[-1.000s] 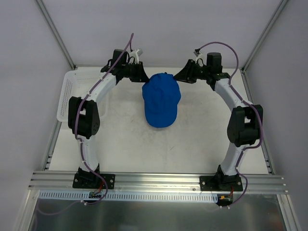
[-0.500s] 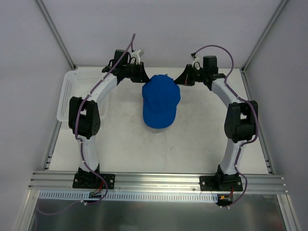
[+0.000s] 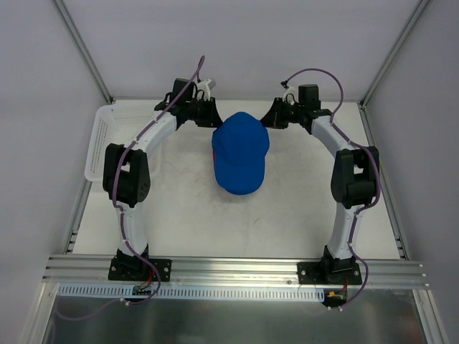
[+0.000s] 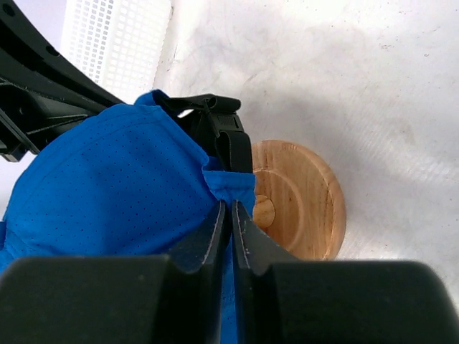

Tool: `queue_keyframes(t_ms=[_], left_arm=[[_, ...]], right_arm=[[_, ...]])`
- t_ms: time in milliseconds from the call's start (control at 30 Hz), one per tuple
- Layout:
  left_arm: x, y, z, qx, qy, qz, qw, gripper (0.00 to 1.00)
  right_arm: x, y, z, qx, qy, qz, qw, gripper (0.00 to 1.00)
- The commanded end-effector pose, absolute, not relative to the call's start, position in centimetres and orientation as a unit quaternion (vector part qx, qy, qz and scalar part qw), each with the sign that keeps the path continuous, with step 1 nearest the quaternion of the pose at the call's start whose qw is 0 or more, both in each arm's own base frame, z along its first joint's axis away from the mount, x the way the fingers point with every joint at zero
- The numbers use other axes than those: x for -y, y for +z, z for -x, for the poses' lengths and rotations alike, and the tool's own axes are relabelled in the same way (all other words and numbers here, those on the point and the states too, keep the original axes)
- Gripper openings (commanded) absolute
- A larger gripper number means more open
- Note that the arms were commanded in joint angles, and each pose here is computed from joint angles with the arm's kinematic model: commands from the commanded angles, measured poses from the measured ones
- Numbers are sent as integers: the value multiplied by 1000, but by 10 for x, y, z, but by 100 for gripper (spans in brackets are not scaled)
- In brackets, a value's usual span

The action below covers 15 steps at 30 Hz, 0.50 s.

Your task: Stack the hats

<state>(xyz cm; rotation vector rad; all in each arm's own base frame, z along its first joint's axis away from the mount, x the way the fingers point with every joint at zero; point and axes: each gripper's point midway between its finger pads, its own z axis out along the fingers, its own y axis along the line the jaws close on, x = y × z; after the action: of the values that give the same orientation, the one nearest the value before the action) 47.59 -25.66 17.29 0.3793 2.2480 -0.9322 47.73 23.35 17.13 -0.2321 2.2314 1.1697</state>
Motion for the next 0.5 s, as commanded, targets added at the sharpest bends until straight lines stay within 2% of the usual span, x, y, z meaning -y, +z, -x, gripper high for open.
queue_keyframes(t_ms=[0,67,100,133,200,267,367,433,467], left_arm=[[254,192,-471,-855,-343,-155,357,21],[253,210,-470,-845,-348,-164,371,30],[251,215,-471,-843,-349,-163,377,39],[250,229,-468,-835,-356,-169,385,43],[247,241,-466,-828,-359,-173,395,54],[240,258,-462,-818,-360,-181,411,60],[226,277,-454,-811,-355,-179,430,75],[217,292,-448,-802,-356,-182,444,79],[207,295,-449,-801,-354,-179,448,87]], right_arm=[[-232,186,-484,-837,424,104,329,13],[-230,192,-483,-835,424,106,335,18],[-229,194,-481,-834,424,107,335,20],[-228,202,-480,-831,426,109,342,22],[-224,207,-478,-829,424,108,347,32],[-216,214,-477,-828,421,105,355,41],[-194,226,-481,-827,411,85,374,63],[-174,234,-486,-826,404,69,387,69],[-166,239,-487,-825,400,63,395,74]])
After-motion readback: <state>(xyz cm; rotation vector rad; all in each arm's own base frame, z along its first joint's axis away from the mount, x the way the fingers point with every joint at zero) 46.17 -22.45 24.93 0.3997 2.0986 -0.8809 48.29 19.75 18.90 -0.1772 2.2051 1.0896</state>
